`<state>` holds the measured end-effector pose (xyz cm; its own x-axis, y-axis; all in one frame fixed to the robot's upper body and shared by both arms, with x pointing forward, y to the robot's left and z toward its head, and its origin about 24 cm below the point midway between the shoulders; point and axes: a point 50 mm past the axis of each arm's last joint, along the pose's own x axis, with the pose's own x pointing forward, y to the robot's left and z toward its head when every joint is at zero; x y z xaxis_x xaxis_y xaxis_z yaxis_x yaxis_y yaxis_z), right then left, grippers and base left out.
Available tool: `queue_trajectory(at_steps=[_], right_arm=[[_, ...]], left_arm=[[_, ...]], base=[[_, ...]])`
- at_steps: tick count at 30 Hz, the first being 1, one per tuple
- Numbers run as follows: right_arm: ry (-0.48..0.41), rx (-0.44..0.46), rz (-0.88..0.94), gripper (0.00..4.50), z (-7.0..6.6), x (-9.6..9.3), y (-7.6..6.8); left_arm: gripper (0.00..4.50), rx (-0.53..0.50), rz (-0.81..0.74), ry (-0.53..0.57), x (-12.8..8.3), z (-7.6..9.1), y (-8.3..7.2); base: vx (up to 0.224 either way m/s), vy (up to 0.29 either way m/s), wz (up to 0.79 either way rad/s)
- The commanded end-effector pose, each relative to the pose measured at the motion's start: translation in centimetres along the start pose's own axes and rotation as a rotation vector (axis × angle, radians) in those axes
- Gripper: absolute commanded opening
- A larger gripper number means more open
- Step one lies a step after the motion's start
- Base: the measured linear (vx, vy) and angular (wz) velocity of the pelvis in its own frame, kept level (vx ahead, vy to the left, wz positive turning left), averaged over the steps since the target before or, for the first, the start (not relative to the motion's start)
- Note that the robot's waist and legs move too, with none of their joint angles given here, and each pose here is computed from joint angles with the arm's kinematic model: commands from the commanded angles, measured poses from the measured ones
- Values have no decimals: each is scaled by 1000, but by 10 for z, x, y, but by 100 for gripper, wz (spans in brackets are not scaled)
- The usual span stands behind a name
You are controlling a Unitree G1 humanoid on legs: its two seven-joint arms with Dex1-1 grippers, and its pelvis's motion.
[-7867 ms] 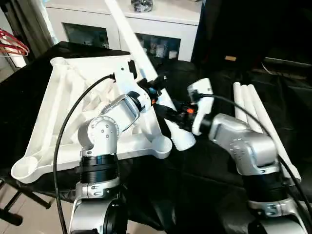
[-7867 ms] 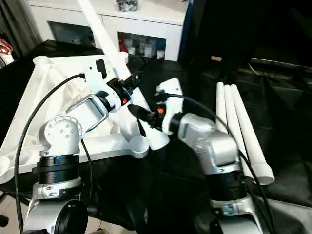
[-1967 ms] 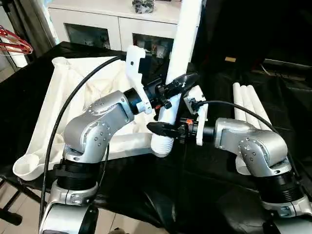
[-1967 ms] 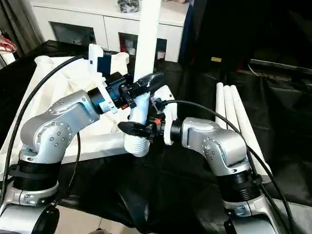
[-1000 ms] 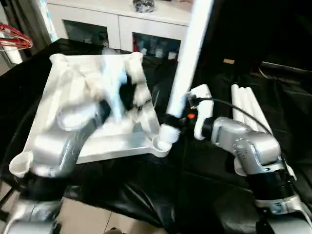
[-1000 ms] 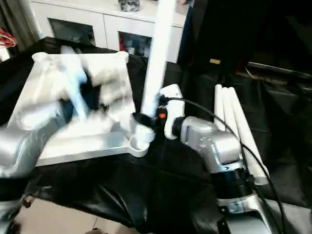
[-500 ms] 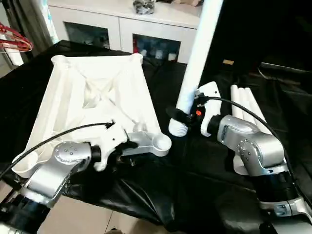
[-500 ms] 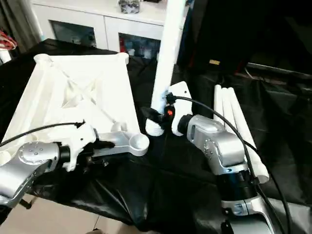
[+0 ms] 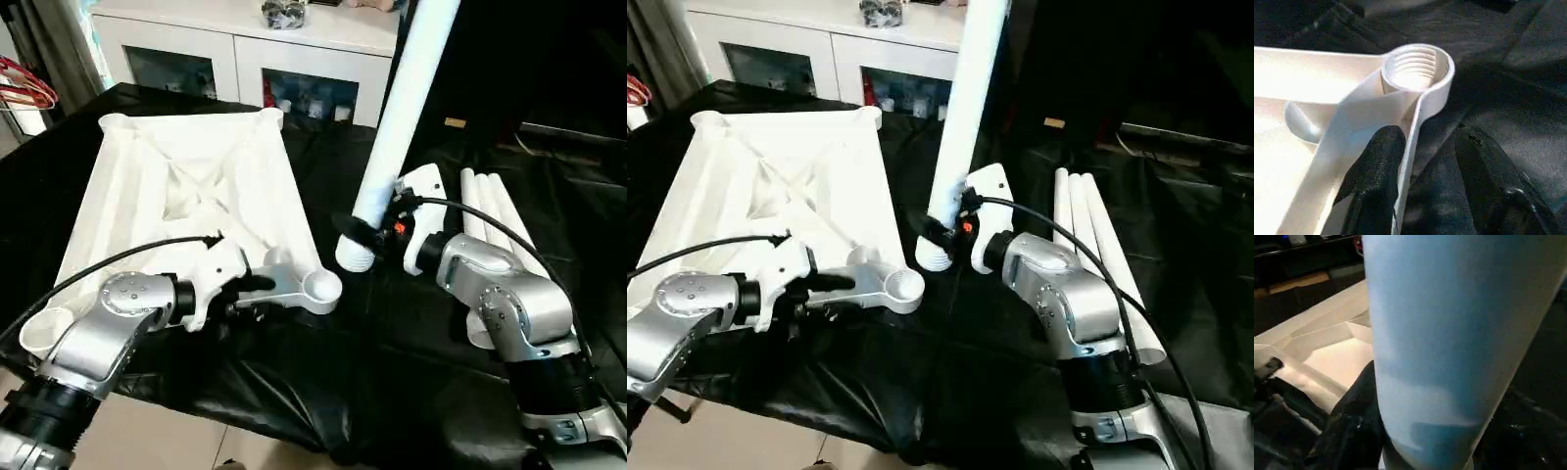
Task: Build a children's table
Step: Pick table leg, then insert table leg to table base
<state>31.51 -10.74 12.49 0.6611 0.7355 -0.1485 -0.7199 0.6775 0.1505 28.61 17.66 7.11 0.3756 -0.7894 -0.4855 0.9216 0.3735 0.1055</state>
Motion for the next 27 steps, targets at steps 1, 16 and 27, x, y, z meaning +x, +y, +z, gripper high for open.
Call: queue_trajectory(at_steps=[1,16,27], right_arm=[[-25,-1,4,190,1,-1,-1],[-10,-5,42,190,-3,-2,4],[6,-16,72,190,-6,0,6]], left_arm=[[207,33,15,35,-1,-2,8],[136,-7,-25,21,7,-10,11],[50,20,-64,87,8,-17,10]], base=[[0,0,0],[0,0,0],[0,0,0]])
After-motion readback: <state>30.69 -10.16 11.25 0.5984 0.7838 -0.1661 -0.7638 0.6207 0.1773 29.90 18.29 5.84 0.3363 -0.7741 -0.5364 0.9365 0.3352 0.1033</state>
